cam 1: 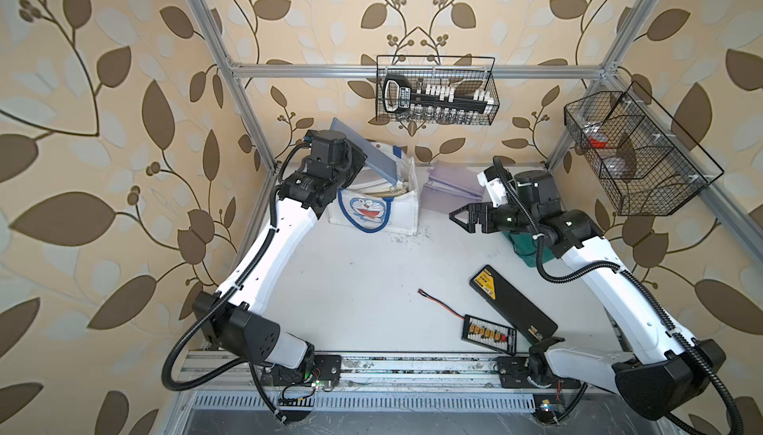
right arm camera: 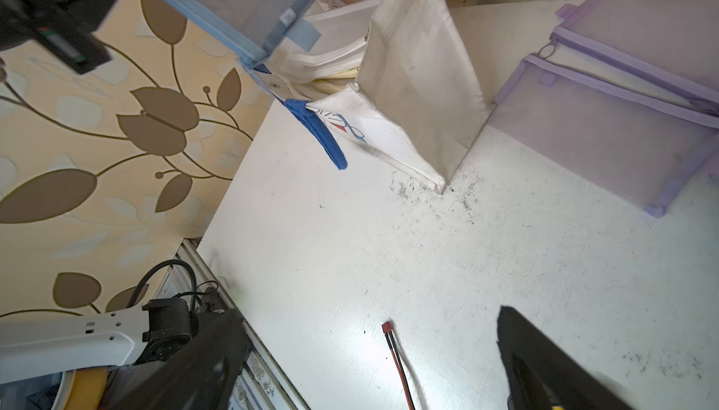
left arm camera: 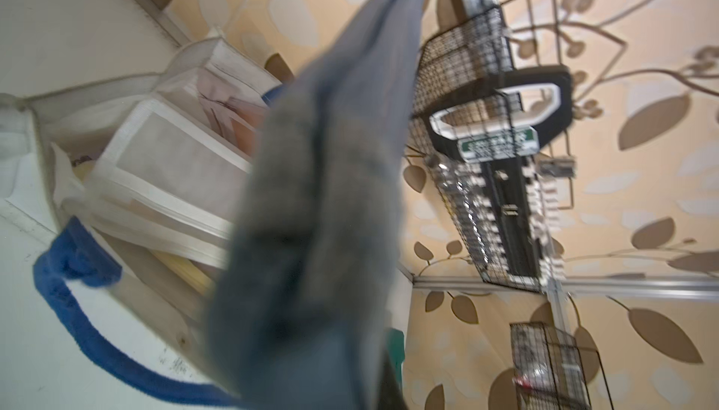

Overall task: Put the pencil pouch into the canvas bag
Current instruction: Place the pencil pouch in the canvas bag.

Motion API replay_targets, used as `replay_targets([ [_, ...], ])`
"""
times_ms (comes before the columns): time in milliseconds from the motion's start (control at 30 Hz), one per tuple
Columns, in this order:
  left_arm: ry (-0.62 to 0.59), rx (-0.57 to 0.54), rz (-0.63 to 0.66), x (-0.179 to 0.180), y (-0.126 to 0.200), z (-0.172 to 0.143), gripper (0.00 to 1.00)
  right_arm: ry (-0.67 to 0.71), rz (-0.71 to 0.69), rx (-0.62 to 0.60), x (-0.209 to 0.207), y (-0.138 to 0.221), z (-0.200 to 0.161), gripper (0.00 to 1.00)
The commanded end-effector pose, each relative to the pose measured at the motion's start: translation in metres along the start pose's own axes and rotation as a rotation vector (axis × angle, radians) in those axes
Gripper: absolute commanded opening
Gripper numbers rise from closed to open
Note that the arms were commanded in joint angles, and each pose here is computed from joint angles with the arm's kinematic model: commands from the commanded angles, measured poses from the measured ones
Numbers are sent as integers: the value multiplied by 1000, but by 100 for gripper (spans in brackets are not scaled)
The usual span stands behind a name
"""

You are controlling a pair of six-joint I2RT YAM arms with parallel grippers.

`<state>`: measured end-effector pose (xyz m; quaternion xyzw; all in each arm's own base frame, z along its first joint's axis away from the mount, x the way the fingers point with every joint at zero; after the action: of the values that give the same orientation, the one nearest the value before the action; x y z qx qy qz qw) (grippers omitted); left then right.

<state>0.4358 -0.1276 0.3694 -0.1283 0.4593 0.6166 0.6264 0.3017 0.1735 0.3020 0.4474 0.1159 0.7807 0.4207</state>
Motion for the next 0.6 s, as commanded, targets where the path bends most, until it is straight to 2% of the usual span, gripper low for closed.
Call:
replay_targets([
  [0,75,-9,-43,-8,-21,10,0,24,-12,-30,2,13,4,100],
  [167,75,62,1,11,-63,-8,0,21,-17,-32,-3,12,7,100],
  [367,39,145,107,42,-70,-29,0,14,-25,-49,-12,15,14,100],
  [500,3,167,144,51,-59,-30,31,0,-24,-58,-19,17,17,100],
  [567,-38,148,148,50,-48,-24,42,0,-21,-64,-20,17,19,100],
])
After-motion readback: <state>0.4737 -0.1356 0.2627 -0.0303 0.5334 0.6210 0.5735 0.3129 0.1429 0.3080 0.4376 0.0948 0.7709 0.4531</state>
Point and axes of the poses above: each gripper's point midway between its finger pads, its own y axis back along the fingers, its own x axis along the line the jaws close on, z = x × y, the point moved 1 cm from there along y, back along the fingers, and after that the axes turned 11 degrees about -y, right-handed, at the moved point
